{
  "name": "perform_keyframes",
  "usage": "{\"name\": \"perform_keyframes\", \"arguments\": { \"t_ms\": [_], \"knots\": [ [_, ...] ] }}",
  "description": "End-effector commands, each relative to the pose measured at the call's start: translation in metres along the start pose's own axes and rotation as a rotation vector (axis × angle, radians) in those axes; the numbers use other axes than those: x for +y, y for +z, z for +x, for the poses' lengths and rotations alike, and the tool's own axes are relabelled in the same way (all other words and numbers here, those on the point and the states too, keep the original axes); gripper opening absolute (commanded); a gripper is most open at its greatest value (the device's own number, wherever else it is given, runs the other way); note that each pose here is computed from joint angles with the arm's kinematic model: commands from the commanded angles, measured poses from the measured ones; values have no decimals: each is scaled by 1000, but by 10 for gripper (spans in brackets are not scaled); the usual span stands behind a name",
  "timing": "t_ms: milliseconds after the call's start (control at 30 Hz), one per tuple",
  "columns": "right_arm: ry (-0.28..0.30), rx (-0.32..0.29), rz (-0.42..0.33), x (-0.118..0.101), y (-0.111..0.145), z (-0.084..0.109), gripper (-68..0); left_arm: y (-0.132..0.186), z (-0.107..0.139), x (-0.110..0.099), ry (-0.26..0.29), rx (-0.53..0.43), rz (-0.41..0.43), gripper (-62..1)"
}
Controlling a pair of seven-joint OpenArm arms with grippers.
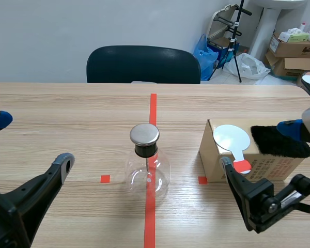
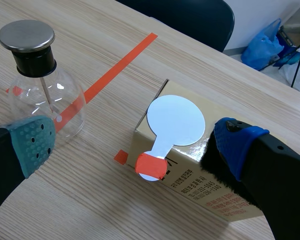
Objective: Do the electroscope experiment
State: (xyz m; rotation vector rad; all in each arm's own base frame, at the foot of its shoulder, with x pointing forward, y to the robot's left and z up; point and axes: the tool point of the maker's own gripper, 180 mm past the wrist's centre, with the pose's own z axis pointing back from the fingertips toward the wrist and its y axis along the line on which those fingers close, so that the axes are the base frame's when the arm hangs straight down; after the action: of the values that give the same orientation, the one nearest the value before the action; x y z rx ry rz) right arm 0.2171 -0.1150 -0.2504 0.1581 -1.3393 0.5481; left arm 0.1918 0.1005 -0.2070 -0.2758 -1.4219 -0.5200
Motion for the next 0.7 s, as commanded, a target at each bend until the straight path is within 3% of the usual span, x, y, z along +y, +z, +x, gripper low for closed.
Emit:
{"name": "perform_keyframes", "arguments": {
  "t_ms": [0, 667],
  "knots": [
    [7, -36, -4, -3, -2, 9, 4, -1, 10, -2, 8, -40, -9, 14],
    [7, -36, -4, -3, -2, 9, 4, -1, 9, -3, -2, -31, -11, 14]
  ]
}}
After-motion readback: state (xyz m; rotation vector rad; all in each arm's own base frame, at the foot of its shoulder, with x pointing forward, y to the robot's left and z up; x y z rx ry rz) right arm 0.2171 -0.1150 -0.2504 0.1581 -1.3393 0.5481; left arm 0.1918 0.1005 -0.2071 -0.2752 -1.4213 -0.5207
